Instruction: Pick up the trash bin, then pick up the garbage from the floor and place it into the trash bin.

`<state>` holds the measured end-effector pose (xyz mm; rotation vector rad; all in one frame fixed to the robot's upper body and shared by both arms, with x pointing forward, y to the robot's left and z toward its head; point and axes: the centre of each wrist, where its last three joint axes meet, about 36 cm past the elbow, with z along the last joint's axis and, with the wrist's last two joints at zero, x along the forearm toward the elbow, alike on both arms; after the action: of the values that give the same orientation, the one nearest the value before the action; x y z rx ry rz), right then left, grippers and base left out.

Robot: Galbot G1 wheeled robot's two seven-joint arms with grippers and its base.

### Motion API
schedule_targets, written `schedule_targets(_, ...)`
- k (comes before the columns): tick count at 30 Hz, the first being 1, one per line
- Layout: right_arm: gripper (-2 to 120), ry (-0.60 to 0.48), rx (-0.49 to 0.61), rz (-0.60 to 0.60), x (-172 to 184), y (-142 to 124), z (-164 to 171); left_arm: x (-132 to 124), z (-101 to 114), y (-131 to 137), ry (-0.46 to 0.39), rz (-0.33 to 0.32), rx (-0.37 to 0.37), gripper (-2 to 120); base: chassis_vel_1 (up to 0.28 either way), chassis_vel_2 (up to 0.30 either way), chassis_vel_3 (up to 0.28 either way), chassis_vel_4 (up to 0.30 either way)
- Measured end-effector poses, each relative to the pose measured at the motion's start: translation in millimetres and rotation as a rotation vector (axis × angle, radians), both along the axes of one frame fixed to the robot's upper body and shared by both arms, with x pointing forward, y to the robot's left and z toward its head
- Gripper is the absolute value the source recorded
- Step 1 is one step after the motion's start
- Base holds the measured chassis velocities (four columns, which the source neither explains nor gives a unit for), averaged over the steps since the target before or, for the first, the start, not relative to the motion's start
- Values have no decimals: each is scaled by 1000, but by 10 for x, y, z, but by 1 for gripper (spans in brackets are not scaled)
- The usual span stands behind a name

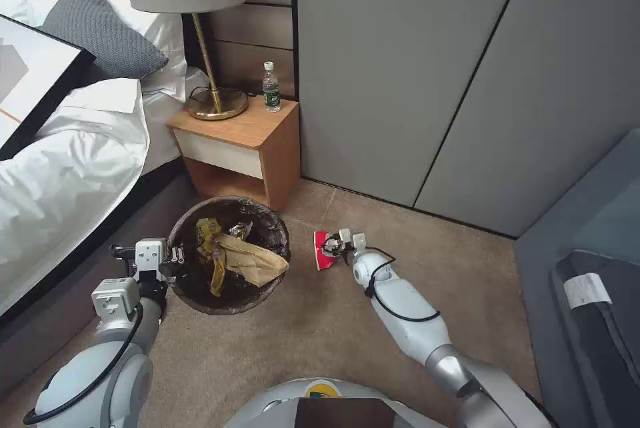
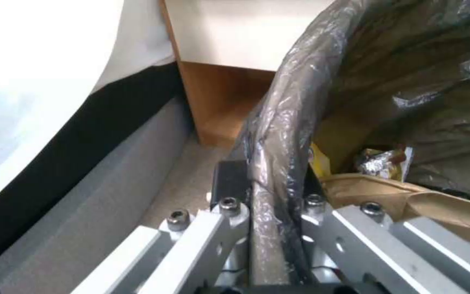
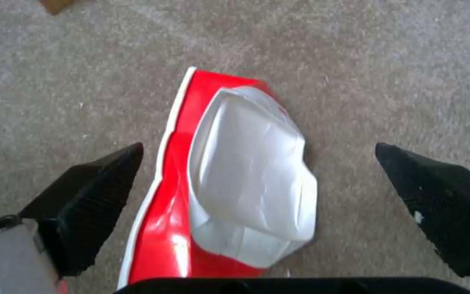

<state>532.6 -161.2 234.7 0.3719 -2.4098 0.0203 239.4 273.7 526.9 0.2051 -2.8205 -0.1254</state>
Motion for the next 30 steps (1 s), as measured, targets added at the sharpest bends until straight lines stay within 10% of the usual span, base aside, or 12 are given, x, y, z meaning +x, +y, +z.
schedule_targets(11,84,8,-2,16,52,91,-33,9,-14,11,2,2,1,4,0,0,0,0)
schedule_targets(30,13,35,4,12,-129,43,-194,42,-55,15,6,-2,0,4,0,0,0,0)
